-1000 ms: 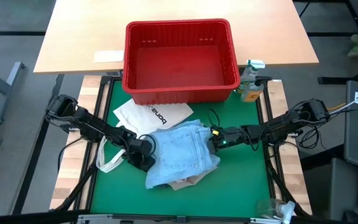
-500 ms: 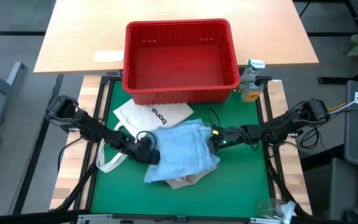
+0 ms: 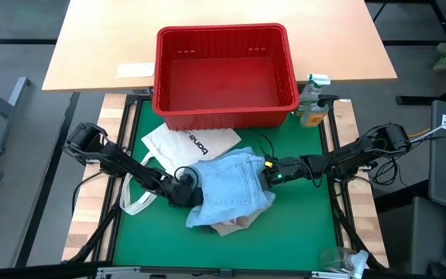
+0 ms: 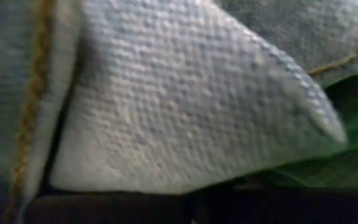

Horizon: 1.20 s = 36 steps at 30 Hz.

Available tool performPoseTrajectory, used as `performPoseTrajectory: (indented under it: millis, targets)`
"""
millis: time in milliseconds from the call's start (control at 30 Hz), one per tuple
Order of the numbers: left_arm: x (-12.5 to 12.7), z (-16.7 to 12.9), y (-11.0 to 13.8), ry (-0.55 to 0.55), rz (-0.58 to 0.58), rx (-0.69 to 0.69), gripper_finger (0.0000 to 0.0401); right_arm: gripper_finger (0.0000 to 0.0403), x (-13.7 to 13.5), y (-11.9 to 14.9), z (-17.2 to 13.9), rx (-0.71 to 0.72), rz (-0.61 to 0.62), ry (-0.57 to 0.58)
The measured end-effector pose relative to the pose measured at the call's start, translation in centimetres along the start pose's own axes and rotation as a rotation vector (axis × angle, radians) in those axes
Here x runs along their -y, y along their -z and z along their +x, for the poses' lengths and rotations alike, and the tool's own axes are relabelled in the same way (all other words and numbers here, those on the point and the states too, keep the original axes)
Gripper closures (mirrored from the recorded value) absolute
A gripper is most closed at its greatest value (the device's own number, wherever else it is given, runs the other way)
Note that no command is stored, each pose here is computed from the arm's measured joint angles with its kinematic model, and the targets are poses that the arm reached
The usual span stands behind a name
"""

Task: Fold laundry
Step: Put the stacked clothing into the red laundry bin

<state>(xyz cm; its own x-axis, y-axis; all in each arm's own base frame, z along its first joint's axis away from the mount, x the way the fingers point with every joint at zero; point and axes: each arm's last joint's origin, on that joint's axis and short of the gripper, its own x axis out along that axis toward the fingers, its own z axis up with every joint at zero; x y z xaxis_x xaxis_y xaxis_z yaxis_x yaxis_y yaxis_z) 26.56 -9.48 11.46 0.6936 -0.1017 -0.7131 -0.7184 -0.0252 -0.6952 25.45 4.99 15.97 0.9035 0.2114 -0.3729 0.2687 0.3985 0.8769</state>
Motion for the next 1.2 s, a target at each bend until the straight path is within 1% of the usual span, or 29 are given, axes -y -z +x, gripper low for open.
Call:
performPoseTrajectory:
  millis: [200, 367, 467, 600, 700, 800, 867, 1033, 1100, 1200]
  targets:
    - [0.5, 0.8, -0.5, 0.035, -0.014, 0.062, 0.0195, 0.0386, 0.0, 0.0, 0.0, 0.004, -0.002, 0.002]
    - [0.7, 2.8, -0.7, 0.137, -0.044, 0.07, 0.0195, 0.0386, 0.1, 0.0, 0.0, 0.004, -0.003, 0.014]
    - [1.1, 3.3, -0.9, 0.138, -0.045, 0.083, 0.0195, 0.0386, 0.2, 0.0, 0.0, 0.002, -0.004, 0.019]
    - [1.9, 3.5, -1.4, 0.173, 0.025, 0.133, 0.0204, 0.0386, 0.2, 0.0, 0.0, 0.001, -0.01, 0.019]
    - [2.7, 3.6, -1.7, 0.184, 0.066, 0.145, 0.0231, 0.0386, 0.2, 0.0, 0.0, 0.011, -0.033, 0.02]
    - [3.2, 3.7, -2.0, 0.194, 0.127, 0.16, 0.027, 0.0386, 0.1, 0.0, 0.0, 0.012, -0.037, 0.019]
    - [3.5, 3.7, -2.1, 0.22, 0.153, 0.166, 0.0299, 0.0386, 0.1, 0.0, 0.0, 0.014, -0.037, 0.014]
    - [3.9, 3.6, -2.1, 0.25, 0.158, 0.168, 0.0377, 0.0386, -0.2, -0.1, 0.0, 0.028, -0.035, -0.023]
    - [4.0, 3.4, -2.1, 0.258, 0.158, 0.159, 0.0387, 0.0386, -0.3, -0.1, 0.0, 0.033, -0.033, -0.037]
    - [4.5, 2.9, -2.0, 0.274, 0.158, 0.15, 0.0385, 0.0386, -0.4, -0.2, 0.0, 0.036, -0.031, -0.046]
